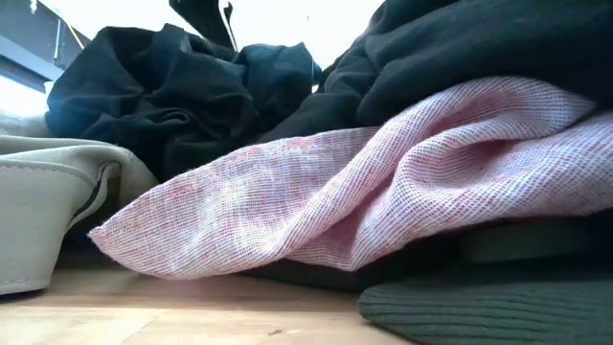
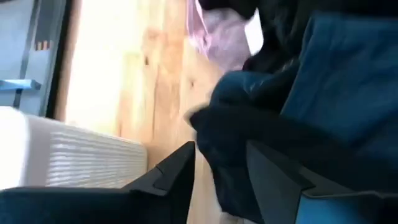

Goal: Sort clothes
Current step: Put the black short into the laundry bin

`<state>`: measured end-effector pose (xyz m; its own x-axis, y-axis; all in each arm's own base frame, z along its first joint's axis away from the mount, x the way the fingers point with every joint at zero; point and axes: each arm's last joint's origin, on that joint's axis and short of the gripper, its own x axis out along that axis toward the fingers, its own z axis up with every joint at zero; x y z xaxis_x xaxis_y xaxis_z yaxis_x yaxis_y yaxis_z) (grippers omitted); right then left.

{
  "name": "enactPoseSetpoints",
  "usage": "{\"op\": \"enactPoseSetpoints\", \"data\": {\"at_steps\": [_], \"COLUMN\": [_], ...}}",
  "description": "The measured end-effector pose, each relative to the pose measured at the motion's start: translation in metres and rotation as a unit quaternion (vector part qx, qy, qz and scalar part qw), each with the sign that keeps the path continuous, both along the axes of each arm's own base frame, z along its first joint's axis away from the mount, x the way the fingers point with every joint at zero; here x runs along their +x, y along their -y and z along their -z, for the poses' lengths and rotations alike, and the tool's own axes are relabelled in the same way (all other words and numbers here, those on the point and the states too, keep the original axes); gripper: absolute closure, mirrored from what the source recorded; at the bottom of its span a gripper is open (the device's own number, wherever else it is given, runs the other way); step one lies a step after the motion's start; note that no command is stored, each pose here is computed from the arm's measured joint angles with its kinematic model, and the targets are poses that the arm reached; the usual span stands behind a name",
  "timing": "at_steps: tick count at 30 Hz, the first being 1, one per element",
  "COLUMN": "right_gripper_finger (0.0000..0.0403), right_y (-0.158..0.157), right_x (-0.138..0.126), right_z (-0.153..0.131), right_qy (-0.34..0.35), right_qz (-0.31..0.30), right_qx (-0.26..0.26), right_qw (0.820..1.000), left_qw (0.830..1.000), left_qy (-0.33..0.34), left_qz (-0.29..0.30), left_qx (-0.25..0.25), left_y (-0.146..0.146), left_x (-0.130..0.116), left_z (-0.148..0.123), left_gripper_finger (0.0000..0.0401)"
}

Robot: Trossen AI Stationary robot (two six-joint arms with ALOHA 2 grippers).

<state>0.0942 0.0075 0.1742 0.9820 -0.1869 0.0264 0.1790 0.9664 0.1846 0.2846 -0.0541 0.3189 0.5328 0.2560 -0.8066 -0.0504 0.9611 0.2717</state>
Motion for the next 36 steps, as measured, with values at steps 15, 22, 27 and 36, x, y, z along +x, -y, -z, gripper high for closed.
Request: {"op": "enactPoseSetpoints", "data": {"at_steps": [15, 22, 27, 36], "right_gripper_finger": [0.0402, 0.0402, 0.0402, 0.0402], "right_y": [0.000, 0.000, 0.000, 0.000], "right_x": [0.000, 0.000, 0.000, 0.000], "right_z": [0.000, 0.000, 0.000, 0.000], "right_qy": [0.000, 0.000, 0.000, 0.000], "right_qz": [0.000, 0.000, 0.000, 0.000], "right_qx": [0.000, 0.000, 0.000, 0.000], "right_qw": [1.000, 1.000, 1.000, 1.000], "left_qw": [0.996, 0.997, 0.996, 0.998], "left_qy": [0.020, 0.034, -0.009, -0.017], "left_qz": [0.010, -0.062, -0.065, -0.017], "left_qx": [-0.089, -0.032, -0.053, -0.052], "left_y": [0.094, 0.093, 0.083, 0.078], "left_x": [-0.059, -0.050, -0.034, -0.027], "left_z": [0.040, 0.094, 0.113, 0.075], "left_gripper_finger": [0.0253, 0.0254, 0.0285, 0.0394]}}
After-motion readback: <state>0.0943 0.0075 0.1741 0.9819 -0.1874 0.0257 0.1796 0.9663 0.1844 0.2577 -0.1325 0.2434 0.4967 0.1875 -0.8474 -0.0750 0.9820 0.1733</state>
